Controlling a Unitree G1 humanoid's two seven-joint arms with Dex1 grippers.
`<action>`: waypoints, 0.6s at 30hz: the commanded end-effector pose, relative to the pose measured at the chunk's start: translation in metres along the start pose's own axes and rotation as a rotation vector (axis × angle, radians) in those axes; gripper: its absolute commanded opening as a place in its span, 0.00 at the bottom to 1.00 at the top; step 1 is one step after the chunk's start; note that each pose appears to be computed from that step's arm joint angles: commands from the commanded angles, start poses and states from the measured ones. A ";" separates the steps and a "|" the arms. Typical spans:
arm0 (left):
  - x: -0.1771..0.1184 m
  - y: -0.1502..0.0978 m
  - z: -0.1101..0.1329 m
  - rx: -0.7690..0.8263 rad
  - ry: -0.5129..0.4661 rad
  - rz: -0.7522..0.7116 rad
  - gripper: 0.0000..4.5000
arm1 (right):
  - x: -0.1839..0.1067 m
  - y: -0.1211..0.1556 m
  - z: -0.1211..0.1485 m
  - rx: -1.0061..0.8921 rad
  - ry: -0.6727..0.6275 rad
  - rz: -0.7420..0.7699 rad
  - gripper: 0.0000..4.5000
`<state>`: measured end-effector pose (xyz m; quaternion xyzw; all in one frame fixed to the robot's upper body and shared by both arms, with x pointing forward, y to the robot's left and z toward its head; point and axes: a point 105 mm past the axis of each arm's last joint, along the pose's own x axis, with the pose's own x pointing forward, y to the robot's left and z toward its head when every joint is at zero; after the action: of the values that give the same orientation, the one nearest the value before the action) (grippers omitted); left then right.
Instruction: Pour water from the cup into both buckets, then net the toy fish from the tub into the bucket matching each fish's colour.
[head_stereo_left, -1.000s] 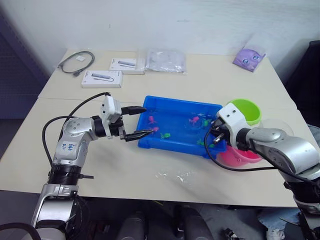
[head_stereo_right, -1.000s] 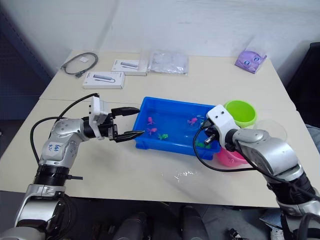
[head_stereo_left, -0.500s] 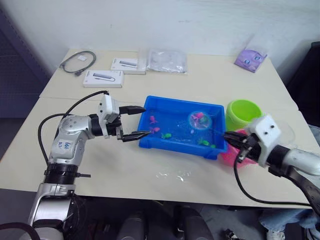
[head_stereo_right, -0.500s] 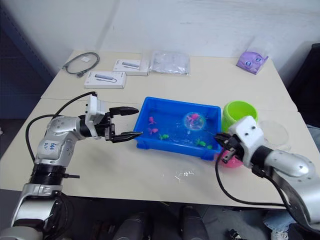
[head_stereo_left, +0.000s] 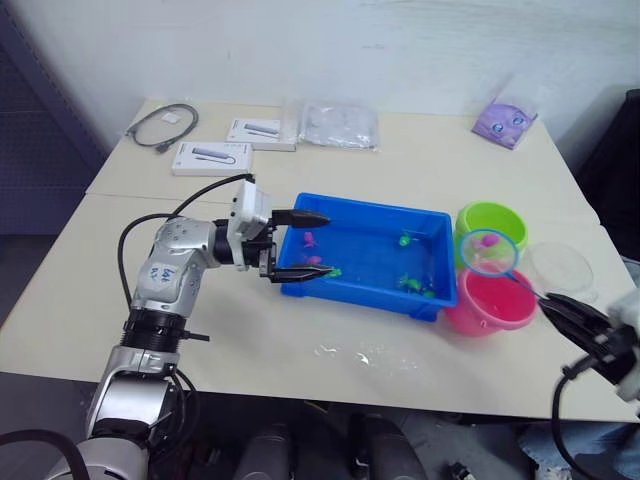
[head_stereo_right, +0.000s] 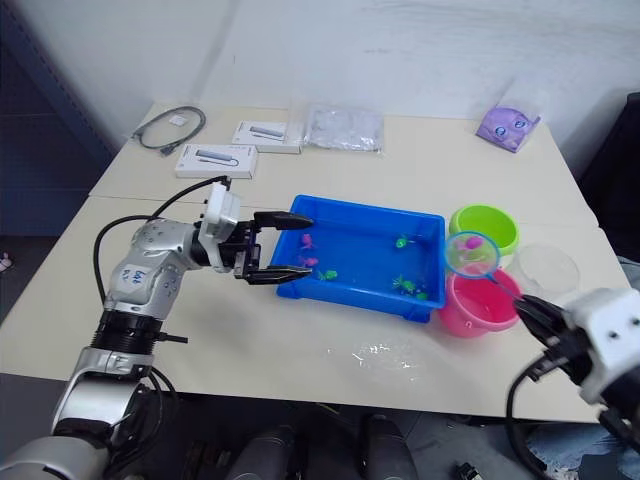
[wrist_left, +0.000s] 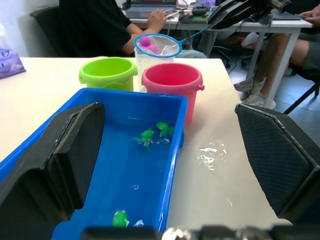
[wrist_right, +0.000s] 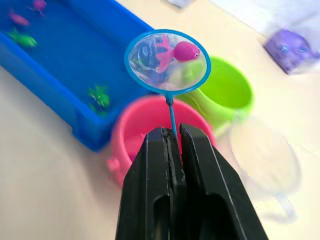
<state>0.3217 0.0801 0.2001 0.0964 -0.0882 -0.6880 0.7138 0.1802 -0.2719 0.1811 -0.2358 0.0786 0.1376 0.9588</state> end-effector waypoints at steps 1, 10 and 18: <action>0.005 0.002 0.008 0.031 -0.017 -0.019 1.00 | -0.014 -0.011 -0.007 -0.120 0.031 -0.076 0.00; 0.002 0.006 0.008 0.028 -0.012 0.001 1.00 | -0.022 -0.021 -0.042 -0.592 0.062 -0.204 0.00; -0.001 0.008 0.006 0.022 -0.012 0.032 1.00 | -0.011 -0.011 -0.050 -0.949 0.025 -0.201 0.00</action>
<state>0.3268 0.0795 0.1994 0.0899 -0.0847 -0.6830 0.7199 0.1672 -0.3124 0.1425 -0.6224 0.0163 0.0563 0.7805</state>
